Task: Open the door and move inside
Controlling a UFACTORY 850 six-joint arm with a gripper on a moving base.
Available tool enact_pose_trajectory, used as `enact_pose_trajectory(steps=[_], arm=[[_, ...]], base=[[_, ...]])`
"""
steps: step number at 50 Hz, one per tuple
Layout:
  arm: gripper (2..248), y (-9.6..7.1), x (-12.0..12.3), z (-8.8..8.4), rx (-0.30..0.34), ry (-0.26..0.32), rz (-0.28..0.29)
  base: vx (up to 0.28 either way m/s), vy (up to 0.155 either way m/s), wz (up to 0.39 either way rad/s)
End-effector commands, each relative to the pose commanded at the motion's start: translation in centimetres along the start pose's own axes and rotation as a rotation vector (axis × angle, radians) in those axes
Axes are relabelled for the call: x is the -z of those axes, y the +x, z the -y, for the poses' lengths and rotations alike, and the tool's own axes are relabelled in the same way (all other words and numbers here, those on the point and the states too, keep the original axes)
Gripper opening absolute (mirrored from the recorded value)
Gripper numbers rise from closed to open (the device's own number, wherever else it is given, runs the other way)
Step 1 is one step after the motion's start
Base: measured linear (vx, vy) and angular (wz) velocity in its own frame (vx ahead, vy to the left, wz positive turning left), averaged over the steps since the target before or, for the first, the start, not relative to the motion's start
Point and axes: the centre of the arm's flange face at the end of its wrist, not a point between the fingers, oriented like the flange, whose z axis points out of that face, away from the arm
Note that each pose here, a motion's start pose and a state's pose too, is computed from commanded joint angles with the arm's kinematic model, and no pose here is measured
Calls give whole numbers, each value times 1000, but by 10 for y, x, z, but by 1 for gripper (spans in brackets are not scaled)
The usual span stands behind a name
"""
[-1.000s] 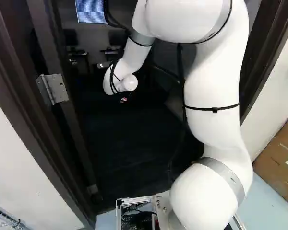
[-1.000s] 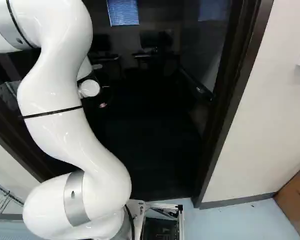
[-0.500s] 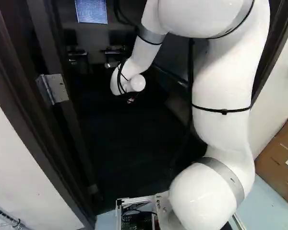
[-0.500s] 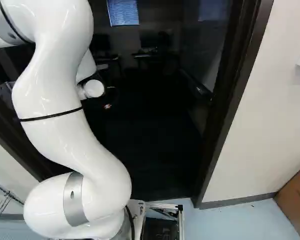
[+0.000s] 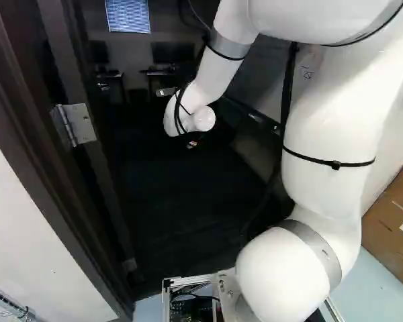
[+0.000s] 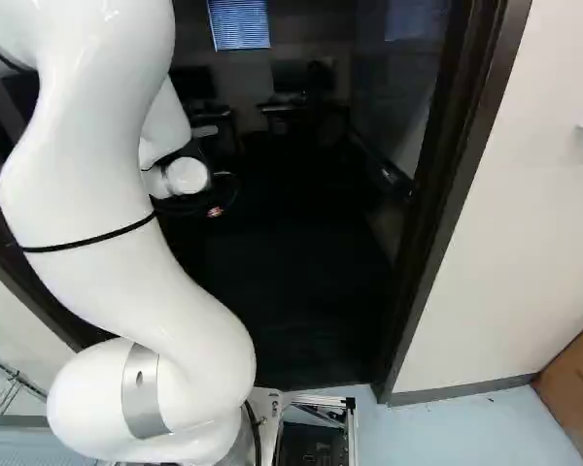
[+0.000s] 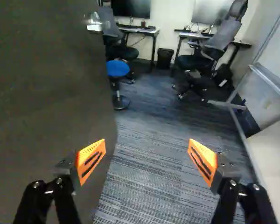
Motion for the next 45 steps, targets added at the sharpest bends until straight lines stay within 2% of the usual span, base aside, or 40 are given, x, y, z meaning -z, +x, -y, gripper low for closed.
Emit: enact_pose_trajectory(steps=[22, 45], arm=[[247, -17, 44, -12, -20, -35, 11], [247, -34, 80, -34, -76, -114, 16]], base=[[0, 0, 0], [0, 0, 0]])
